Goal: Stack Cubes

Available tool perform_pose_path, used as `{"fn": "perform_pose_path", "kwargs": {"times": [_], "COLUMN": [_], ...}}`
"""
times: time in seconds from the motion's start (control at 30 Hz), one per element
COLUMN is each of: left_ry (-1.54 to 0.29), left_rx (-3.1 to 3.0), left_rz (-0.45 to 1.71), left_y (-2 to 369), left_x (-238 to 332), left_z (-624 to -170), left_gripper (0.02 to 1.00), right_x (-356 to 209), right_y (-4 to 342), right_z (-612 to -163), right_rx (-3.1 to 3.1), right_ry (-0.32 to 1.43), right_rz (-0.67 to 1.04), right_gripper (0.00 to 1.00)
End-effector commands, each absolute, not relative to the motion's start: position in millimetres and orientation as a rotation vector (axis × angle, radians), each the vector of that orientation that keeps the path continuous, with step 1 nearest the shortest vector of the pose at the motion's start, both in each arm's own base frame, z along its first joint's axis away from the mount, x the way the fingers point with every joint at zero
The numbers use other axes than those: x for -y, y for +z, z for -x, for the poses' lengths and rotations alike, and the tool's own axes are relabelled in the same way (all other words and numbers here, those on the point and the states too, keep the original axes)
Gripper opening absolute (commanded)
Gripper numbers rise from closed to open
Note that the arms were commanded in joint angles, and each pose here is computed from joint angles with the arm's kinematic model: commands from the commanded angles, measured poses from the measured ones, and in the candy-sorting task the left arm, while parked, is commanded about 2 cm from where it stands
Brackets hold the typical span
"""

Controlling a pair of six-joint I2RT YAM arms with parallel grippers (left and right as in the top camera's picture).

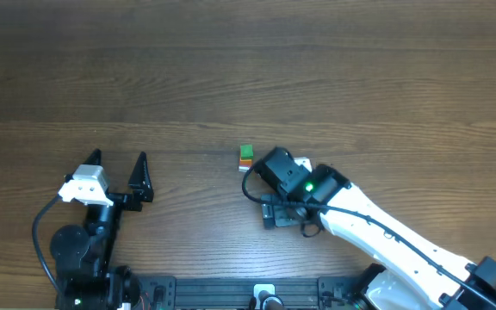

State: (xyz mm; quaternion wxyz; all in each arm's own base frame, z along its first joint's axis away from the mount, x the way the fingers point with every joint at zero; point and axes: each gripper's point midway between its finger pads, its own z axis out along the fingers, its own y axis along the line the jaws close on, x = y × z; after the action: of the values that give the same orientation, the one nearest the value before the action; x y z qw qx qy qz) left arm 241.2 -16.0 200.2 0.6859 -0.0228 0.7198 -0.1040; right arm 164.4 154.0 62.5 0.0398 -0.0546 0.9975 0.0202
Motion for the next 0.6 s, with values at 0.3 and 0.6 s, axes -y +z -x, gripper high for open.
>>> {"fn": "perform_pose_path", "kwargs": {"times": [0.3, 0.6], "left_ry": [-0.228, -0.228], "left_rx": [-1.608, -1.608], "left_rz": [0.028, 0.028], "left_y": [200, 200], "left_x": [18, 18], "left_z": [-241, -241], "left_gripper": [0.915, 0.915], "right_x": [-132, -134], "right_y": [20, 5], "right_z": [-157, -165], "right_rx": [-3.092, -3.109], "right_ry": [0.043, 0.021], "right_rz": [0.099, 0.089], "right_gripper": [0.993, 0.974]}}
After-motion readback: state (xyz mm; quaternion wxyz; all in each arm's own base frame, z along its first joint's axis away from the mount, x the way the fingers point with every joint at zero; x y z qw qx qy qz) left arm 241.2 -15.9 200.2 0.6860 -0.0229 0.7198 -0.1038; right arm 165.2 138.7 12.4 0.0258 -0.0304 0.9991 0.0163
